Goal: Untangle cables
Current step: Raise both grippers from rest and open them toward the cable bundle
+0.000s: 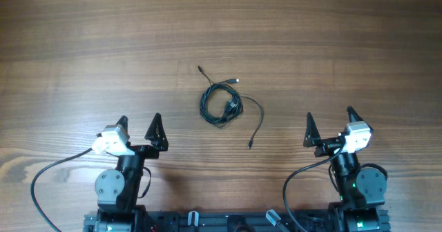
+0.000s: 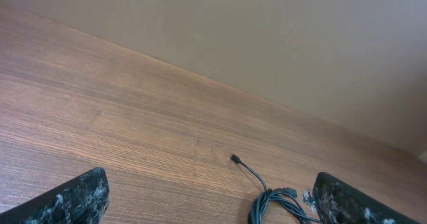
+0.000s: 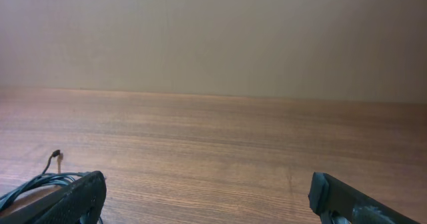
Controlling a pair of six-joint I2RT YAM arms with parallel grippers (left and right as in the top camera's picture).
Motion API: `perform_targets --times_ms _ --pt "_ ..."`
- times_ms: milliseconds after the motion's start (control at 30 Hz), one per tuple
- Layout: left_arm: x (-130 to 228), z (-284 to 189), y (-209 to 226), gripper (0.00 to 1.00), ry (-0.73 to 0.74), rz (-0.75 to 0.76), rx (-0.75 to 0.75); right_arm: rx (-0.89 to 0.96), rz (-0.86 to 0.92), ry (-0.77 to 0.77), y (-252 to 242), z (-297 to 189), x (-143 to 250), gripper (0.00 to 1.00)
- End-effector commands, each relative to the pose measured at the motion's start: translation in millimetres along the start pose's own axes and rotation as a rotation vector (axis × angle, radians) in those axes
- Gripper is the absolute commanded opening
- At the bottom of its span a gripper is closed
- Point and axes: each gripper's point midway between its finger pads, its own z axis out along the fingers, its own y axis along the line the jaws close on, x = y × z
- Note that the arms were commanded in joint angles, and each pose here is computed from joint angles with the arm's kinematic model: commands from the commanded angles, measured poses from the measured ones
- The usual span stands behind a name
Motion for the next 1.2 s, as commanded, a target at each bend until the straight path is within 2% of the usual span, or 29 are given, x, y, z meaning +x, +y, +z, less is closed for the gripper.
perform_targets --times_ms 0,1033,1167 --pt "2.5 0.2 3.1 1.00 0.006 0.013 -0.016 0.019 0.013 0.006 -3.7 0.4 1.5 1.00" --pt "3.0 0.2 1.9 1.00 0.009 0.013 -0.009 0.019 0.015 0.006 -3.7 0.4 1.5 1.00" --pt "-19.9 -0.8 -8.6 1.00 -0.084 0.014 0.034 0.026 0.012 0.001 -5.0 0.4 0.3 1.00"
